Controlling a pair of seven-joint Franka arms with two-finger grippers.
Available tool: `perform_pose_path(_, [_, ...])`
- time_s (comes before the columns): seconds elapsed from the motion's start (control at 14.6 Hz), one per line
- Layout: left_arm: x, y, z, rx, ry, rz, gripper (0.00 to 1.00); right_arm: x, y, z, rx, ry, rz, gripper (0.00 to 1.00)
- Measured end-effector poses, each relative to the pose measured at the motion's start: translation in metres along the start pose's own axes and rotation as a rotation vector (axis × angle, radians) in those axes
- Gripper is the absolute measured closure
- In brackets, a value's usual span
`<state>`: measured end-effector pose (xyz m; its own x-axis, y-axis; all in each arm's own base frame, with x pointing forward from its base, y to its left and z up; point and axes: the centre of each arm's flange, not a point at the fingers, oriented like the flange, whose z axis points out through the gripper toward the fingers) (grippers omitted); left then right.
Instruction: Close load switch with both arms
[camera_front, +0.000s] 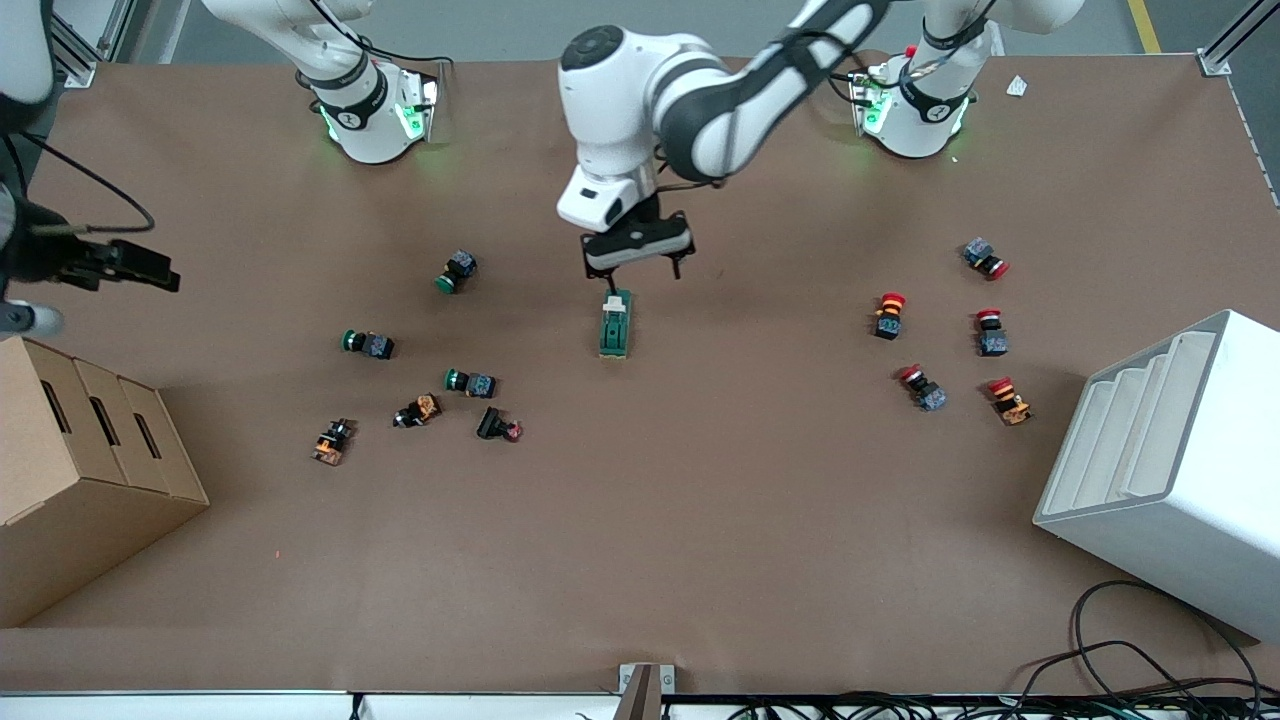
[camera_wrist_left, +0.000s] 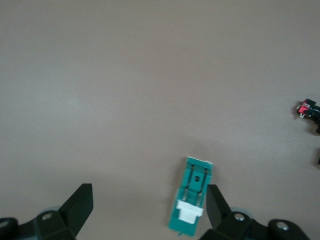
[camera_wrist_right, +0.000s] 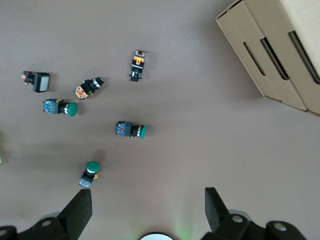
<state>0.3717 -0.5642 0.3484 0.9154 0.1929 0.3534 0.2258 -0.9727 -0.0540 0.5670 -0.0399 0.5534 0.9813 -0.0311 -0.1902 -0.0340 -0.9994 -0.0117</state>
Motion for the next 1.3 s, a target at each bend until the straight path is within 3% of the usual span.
perform_pose_path(0.2, [-0.054, 0.02, 0.038, -0.002, 0.122, 0.005, 0.0, 0.016, -0.012, 0.023, 0.004, -0.033, 0.002, 0.0])
perform_pose_path(0.41, [-0.097, 0.031, 0.075, -0.024, 0.235, 0.007, 0.0, 0.023, -0.053, 0.04, 0.075, -0.028, 0.117, 0.0])
perform_pose_path(0.61, [-0.135, 0.032, 0.102, -0.064, 0.333, 0.029, 0.0, 0.028, -0.127, 0.078, 0.088, -0.004, 0.217, 0.0])
perform_pose_path(0.89, [-0.176, 0.018, 0.134, -0.126, 0.431, 0.046, 0.0, 0.017, -0.255, 0.15, 0.1, -0.029, 0.362, 0.0])
perform_pose_path(1.09, [-0.196, 0.005, 0.153, -0.173, 0.485, 0.067, 0.0, 0.017, -0.324, 0.212, 0.183, -0.078, 0.411, 0.0])
perform_pose_path(1.3, [-0.2, -0.003, 0.171, -0.184, 0.564, 0.088, 0.0, 0.021, -0.36, 0.266, 0.219, -0.098, 0.448, 0.0])
